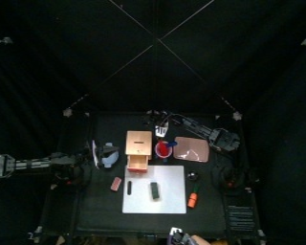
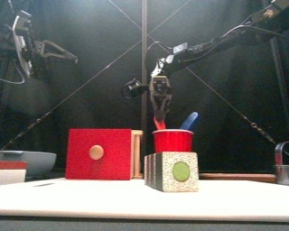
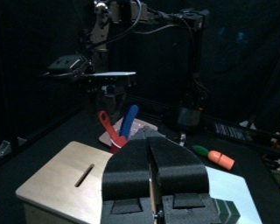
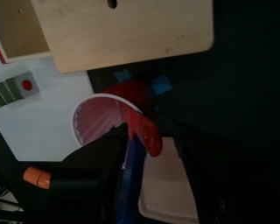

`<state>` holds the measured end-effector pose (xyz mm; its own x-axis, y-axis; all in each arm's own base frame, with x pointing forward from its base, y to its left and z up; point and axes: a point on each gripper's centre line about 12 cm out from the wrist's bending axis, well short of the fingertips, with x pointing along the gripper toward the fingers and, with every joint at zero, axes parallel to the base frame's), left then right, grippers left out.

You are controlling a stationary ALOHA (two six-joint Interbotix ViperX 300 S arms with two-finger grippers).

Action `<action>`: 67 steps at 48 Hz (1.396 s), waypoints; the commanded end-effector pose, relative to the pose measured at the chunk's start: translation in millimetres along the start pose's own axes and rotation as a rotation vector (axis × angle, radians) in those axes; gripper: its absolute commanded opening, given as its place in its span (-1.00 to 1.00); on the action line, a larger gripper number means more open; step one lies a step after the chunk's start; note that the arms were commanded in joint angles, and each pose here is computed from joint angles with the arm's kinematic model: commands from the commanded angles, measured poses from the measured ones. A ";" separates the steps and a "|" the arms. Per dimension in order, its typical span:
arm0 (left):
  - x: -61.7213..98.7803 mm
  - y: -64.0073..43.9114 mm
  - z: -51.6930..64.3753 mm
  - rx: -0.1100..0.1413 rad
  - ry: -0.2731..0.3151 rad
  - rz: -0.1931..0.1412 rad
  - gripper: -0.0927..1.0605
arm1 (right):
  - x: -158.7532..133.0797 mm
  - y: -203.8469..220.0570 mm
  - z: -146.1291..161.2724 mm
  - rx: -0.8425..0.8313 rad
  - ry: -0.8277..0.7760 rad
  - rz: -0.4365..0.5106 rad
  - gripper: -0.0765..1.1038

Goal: Place sushi on board then cut the sushi with the knife then place the pieces on the plate
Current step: Pick knife at handle with right hand

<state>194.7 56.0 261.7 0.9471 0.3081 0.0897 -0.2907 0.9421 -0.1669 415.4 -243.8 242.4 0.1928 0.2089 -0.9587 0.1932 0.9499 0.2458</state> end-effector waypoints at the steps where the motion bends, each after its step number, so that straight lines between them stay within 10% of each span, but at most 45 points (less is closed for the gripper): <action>1: 1.8 0.2 4.6 -0.002 -0.018 0.003 -0.71 | -17.4 6.3 5.7 -0.015 -0.052 0.006 0.40; 67: -0.4 9.4 -0.5 -0.007 -0.007 0.047 -0.71 | -33.0 24.7 3.2 -0.035 -0.059 0.014 -0.28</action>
